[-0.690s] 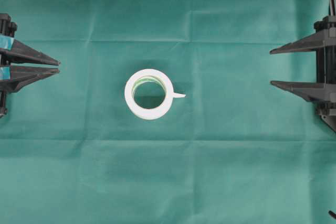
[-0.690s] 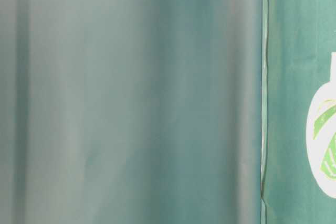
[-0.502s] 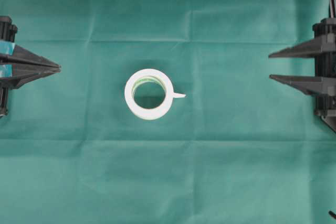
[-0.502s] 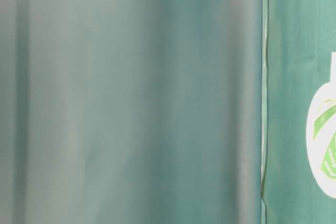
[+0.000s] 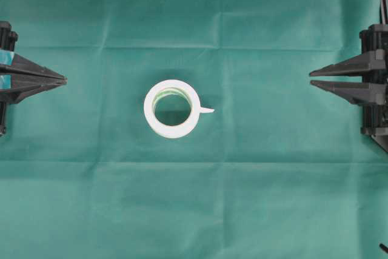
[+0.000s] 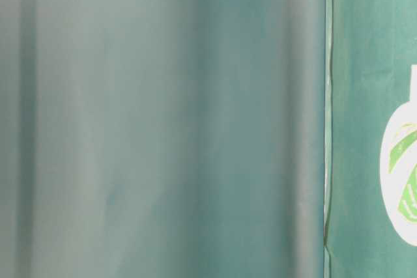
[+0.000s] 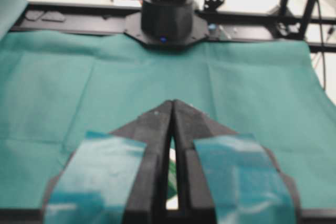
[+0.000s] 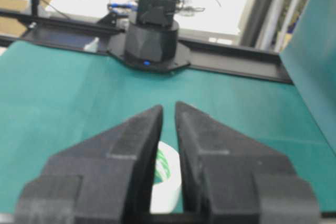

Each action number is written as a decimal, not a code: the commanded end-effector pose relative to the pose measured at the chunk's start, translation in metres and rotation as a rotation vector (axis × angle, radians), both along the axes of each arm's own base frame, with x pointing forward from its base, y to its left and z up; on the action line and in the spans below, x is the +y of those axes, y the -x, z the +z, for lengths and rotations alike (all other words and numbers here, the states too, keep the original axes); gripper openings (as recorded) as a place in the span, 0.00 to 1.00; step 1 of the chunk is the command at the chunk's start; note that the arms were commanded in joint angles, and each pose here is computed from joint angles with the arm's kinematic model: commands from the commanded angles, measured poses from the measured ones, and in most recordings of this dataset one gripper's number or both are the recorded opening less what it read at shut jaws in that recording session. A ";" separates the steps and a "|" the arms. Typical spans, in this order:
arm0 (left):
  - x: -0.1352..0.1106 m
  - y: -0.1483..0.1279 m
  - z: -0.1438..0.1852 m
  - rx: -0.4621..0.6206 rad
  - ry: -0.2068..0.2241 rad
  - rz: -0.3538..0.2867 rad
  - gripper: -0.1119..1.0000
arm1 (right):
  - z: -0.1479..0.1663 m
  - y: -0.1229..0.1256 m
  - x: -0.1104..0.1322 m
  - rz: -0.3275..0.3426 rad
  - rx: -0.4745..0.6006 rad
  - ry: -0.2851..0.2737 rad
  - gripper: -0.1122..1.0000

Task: Peel off the duct tape with your right arm.
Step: 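Move the left gripper toward the white tape roll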

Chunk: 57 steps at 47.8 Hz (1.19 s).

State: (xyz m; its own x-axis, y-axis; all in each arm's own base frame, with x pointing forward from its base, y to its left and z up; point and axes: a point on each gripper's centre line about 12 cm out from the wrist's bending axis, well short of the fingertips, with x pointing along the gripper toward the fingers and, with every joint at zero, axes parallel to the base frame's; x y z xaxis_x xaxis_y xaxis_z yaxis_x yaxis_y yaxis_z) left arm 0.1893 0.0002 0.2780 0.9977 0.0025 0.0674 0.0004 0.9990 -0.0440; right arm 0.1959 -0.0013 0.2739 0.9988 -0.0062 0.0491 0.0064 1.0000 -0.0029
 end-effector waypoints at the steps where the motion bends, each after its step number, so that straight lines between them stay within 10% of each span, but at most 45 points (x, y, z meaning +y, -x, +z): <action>1: 0.000 -0.002 0.004 -0.012 0.003 0.002 0.11 | 0.005 -0.002 -0.001 -0.002 -0.015 -0.001 0.04; 10: 0.000 -0.002 0.003 -0.009 0.001 0.002 0.47 | 0.003 -0.002 -0.001 -0.002 -0.015 -0.011 0.20; 22: 0.000 -0.002 0.005 -0.012 0.003 0.002 0.99 | 0.003 -0.002 -0.001 -0.002 -0.014 -0.011 0.80; 57: -0.005 -0.056 0.014 0.002 0.002 -0.019 0.99 | 0.001 -0.007 -0.001 -0.002 -0.011 -0.008 0.80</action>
